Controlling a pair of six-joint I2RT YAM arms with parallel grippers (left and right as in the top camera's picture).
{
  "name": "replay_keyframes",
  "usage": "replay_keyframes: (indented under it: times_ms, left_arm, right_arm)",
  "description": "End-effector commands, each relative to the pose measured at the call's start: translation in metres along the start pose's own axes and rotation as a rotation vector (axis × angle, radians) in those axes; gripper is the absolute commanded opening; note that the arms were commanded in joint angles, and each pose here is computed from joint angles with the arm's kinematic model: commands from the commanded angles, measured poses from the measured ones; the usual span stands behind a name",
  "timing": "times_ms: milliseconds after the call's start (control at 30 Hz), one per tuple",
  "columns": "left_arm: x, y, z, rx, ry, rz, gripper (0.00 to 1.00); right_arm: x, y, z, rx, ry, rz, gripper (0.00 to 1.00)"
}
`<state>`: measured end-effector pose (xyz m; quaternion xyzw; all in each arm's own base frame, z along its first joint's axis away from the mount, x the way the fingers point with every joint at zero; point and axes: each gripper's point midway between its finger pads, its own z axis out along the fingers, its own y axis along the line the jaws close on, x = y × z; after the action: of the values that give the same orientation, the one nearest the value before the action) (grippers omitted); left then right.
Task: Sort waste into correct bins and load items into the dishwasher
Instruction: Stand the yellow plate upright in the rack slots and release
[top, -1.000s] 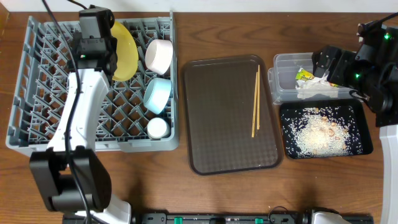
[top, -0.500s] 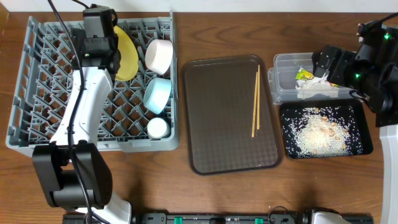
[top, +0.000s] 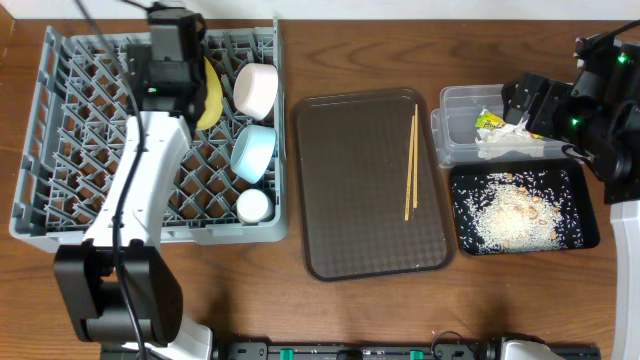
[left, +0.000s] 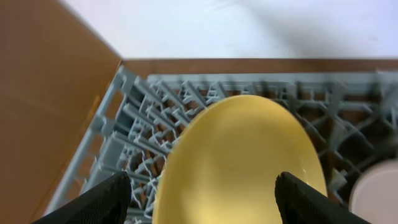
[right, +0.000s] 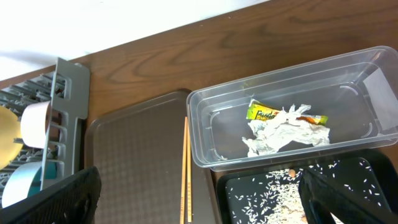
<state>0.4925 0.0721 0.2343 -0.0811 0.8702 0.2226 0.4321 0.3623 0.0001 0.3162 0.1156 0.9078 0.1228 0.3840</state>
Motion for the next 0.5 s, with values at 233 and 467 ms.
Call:
replay_keyframes:
  times_ms: [233,467]
  left_arm:
    - [-0.008,0.028,-0.019,0.493,0.061,-0.51,0.71]
    - [0.029,0.014,-0.012,0.576,0.227,-0.548,0.68]
  right_arm:
    - [-0.002,-0.003,0.0,0.011,-0.004,0.014,0.99]
    - [-0.002,-0.003,0.0,0.01,-0.004,0.014,0.99]
